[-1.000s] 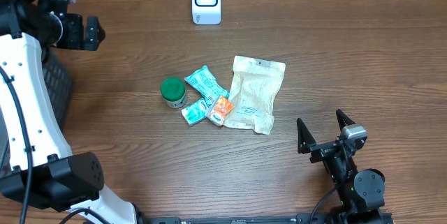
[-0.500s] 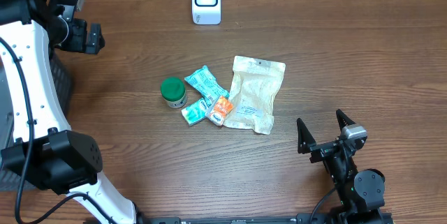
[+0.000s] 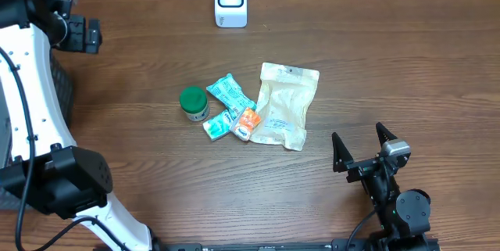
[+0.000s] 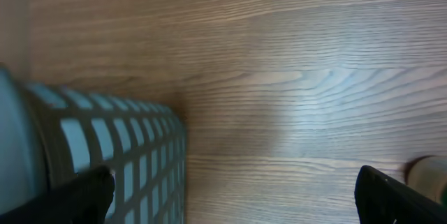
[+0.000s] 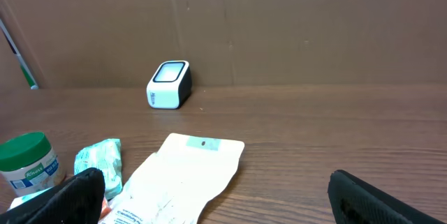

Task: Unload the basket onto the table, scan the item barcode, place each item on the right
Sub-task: 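Move the left gripper back toward the basket, then reach the right gripper toward the clear bag on the table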

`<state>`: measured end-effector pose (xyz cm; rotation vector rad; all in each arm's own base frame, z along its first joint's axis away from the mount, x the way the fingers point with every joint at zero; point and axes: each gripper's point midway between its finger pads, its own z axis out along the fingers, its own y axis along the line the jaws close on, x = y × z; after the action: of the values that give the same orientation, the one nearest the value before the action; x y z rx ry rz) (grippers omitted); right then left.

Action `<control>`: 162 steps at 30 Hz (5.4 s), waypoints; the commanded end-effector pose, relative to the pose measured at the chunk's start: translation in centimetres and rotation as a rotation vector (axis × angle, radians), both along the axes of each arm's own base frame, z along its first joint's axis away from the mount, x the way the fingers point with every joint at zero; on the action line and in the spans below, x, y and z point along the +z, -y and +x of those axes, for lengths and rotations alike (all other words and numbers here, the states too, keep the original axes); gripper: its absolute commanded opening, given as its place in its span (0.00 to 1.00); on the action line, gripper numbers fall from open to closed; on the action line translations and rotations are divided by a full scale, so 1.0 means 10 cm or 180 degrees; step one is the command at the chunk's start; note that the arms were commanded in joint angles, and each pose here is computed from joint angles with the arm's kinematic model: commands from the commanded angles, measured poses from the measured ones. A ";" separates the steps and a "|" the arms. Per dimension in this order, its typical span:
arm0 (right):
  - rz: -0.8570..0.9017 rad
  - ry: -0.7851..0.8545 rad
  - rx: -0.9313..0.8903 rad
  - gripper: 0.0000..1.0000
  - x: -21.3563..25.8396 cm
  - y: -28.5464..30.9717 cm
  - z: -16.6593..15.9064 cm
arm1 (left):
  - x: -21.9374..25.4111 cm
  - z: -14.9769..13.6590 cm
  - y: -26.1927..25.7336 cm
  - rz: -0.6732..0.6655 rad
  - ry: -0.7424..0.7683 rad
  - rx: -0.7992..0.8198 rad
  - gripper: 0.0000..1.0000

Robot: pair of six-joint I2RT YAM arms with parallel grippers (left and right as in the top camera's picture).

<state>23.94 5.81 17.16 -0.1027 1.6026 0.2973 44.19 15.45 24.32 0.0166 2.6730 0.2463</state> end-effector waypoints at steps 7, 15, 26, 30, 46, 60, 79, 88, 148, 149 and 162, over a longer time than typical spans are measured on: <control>0.0000 0.0020 0.0015 1.00 -0.01 -0.01 0.00 | 0.08 -0.10 -0.19 0.0000 0.0066 0.0360 1.00; 0.0000 0.0020 0.0015 1.00 -0.01 -0.01 0.00 | 0.96 -0.35 -0.09 0.0009 0.0749 0.0647 0.99; 0.0000 0.0020 0.0015 1.00 -0.01 -0.01 0.00 | 1.68 -1.04 0.01 0.0061 0.1260 0.0916 0.99; 0.0000 0.0020 0.0015 1.00 -0.01 -0.01 0.00 | 1.65 -1.22 -0.26 -0.0017 0.1261 0.1341 0.99; 0.0000 0.0020 0.0015 1.00 -0.01 -0.01 0.00 | 1.54 -1.40 -0.48 -0.0098 0.1157 0.1621 1.00; 0.0000 0.0020 0.0015 1.00 -0.01 -0.01 0.00 | 1.54 -1.40 -0.48 -0.0098 0.1157 0.1621 1.00; 0.0000 0.0020 0.0015 1.00 -0.01 -0.01 0.00 | 1.54 -1.40 -0.48 -0.0098 0.1157 0.1621 1.00; 0.0000 0.0020 0.0015 1.00 -0.01 -0.01 0.00 | 1.54 -1.40 -0.48 -0.0098 0.1157 0.1621 0.99; 0.0457 -0.3175 0.1181 0.94 0.54 -0.94 0.74 | 1.54 -1.40 -0.48 -0.0098 0.1157 0.1621 1.00; 0.0478 -0.3294 0.1204 0.91 0.44 -0.96 0.77 | 1.54 -1.40 -0.48 -0.0098 0.1157 0.1621 0.99; 0.0600 -0.4051 0.1575 0.79 -0.74 -0.76 1.11 | 1.54 -1.40 -0.48 -0.0098 0.1157 0.1621 1.00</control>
<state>33.90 14.36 9.35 -0.1348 2.8531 0.9791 30.18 20.39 39.65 -0.6443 2.2850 0.3451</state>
